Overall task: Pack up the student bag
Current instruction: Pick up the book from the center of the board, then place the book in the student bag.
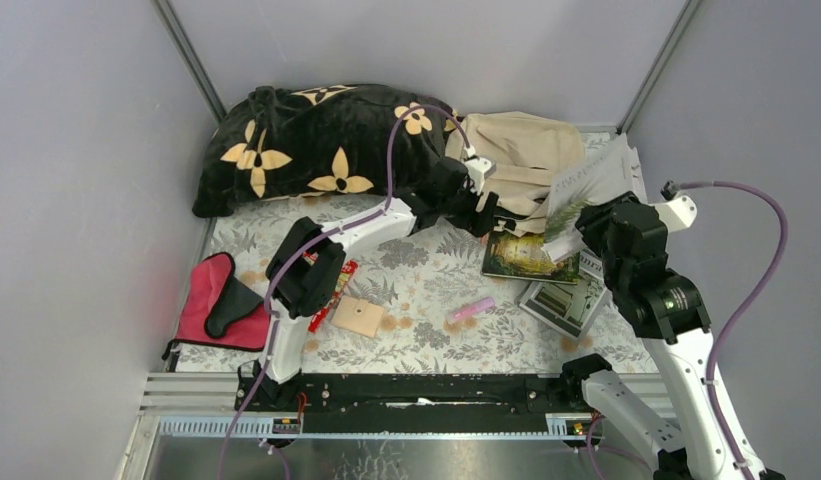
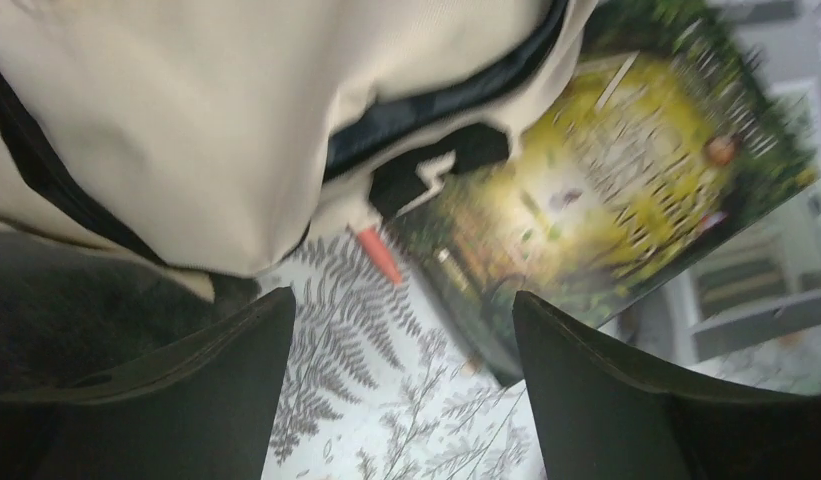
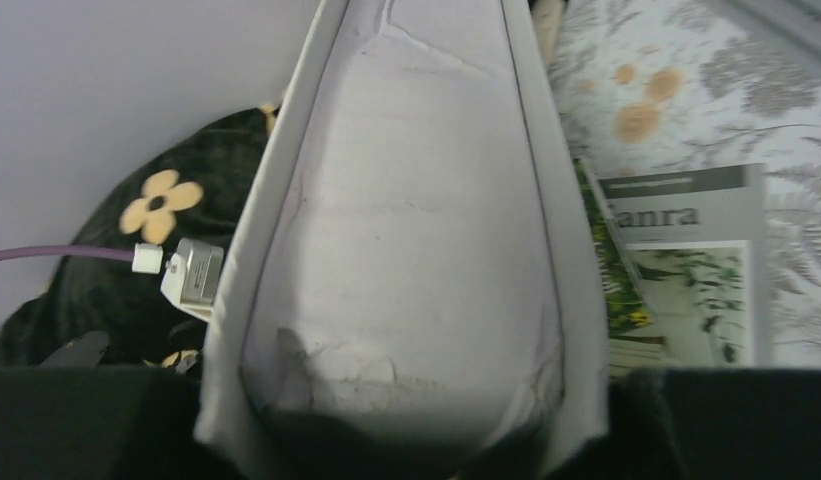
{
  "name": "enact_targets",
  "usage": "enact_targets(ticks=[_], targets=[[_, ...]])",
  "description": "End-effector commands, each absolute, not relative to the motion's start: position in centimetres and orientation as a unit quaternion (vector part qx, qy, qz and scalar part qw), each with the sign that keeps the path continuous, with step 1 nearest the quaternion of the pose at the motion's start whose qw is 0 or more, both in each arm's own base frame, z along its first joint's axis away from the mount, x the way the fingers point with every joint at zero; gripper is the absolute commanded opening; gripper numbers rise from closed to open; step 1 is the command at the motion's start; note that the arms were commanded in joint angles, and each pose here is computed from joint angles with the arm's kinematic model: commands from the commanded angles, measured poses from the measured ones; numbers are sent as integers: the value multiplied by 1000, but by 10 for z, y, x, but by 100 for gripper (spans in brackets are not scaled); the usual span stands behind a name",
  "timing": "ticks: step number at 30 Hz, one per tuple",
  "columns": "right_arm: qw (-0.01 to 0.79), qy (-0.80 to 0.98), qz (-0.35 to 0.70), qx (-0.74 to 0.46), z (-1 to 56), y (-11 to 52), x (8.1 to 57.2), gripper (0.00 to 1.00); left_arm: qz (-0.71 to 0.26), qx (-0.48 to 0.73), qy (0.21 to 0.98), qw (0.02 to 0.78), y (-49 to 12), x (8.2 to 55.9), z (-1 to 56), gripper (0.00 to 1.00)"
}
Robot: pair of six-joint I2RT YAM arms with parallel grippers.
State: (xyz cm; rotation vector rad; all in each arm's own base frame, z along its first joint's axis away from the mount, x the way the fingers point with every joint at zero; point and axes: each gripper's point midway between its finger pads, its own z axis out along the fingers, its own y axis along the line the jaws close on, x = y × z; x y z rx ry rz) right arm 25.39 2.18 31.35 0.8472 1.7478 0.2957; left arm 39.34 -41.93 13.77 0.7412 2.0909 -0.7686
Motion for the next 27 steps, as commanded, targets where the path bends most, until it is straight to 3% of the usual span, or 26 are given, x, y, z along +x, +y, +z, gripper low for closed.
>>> enact_targets(ticks=[1,9,24,27], targets=[[587,716,52,374,330,-13,235,9,-318,332,789,408,-419,389,154,89],[576,733,44,359,321,-12,231,9,-294,341,785,425,-422,405,138,88],[560,741,82,362,312,-3,217,11,-249,360,782,442,-451,460,109,72],[562,738,86,364,314,-3,215,11,-245,358,784,445,-452,465,106,65]])
